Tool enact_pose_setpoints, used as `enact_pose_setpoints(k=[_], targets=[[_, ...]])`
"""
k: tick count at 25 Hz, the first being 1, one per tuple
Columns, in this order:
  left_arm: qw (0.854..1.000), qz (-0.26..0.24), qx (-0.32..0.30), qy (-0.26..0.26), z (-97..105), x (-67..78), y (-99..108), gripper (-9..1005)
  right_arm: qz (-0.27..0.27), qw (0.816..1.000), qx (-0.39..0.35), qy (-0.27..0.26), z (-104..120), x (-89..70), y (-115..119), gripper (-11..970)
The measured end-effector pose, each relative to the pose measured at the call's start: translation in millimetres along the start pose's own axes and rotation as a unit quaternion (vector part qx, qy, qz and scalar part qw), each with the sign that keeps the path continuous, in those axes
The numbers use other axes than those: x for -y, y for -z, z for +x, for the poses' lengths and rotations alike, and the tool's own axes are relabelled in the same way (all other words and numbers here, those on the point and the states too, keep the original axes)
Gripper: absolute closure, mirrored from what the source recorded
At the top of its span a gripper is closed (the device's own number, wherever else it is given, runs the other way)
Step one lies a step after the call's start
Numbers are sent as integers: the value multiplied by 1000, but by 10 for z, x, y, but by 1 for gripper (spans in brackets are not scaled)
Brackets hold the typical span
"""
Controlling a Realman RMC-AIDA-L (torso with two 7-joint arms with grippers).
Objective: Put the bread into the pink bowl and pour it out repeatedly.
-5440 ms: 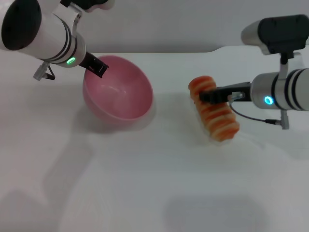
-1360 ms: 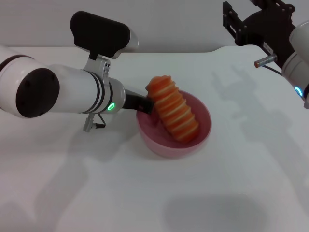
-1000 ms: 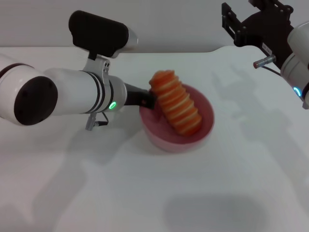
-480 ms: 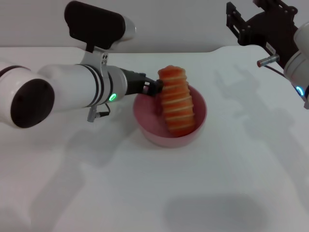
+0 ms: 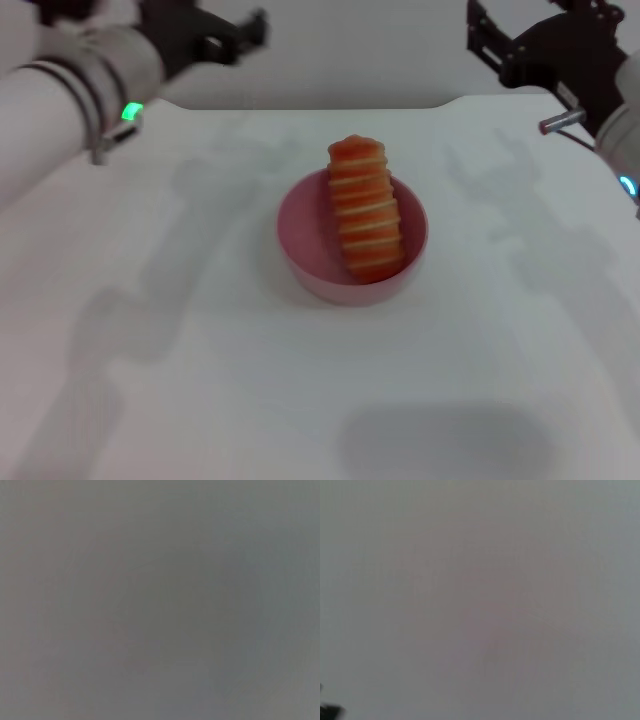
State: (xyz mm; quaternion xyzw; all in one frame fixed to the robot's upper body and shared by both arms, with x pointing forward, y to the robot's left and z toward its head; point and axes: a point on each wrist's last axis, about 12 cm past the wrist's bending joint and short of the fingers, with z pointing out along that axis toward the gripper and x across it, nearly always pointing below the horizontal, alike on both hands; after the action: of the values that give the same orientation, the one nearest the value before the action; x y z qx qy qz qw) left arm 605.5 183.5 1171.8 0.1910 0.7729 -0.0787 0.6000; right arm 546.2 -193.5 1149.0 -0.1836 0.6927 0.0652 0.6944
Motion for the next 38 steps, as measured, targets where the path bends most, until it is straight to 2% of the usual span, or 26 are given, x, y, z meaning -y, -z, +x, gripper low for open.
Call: enact_pose_setpoints(k=[3, 7, 8, 9, 12, 18, 23, 30, 38], targets=[[999, -35, 40, 3, 25, -172, 98, 189, 18, 999, 36, 6, 75, 66, 86, 215], [992, -89, 90, 4, 250, -398, 265, 189, 53, 995, 86, 0, 261, 182, 285, 183], [990, -103, 99, 4, 337, -449, 309, 189, 75, 993, 94, -13, 379, 262, 371, 183], [988, -112, 103, 6, 408, -482, 338, 189, 75, 993, 94, -13, 379, 262, 371, 183], [986, -130, 101, 25, 638, -537, 427, 189, 110, 991, 71, -37, 585, 397, 467, 183], [980, -135, 122, 85, 1120, -427, 639, 188, 140, 989, 28, -43, 899, 522, 610, 183], [978, -129, 137, 94, 1366, -328, 757, 188, 160, 985, 16, -66, 1006, 625, 712, 183], [980, -117, 138, 79, 1404, -281, 760, 190, 163, 983, 2, -84, 1103, 638, 760, 183], [982, -112, 136, 66, 1424, -274, 775, 194, 150, 985, 8, -83, 1065, 614, 669, 183]])
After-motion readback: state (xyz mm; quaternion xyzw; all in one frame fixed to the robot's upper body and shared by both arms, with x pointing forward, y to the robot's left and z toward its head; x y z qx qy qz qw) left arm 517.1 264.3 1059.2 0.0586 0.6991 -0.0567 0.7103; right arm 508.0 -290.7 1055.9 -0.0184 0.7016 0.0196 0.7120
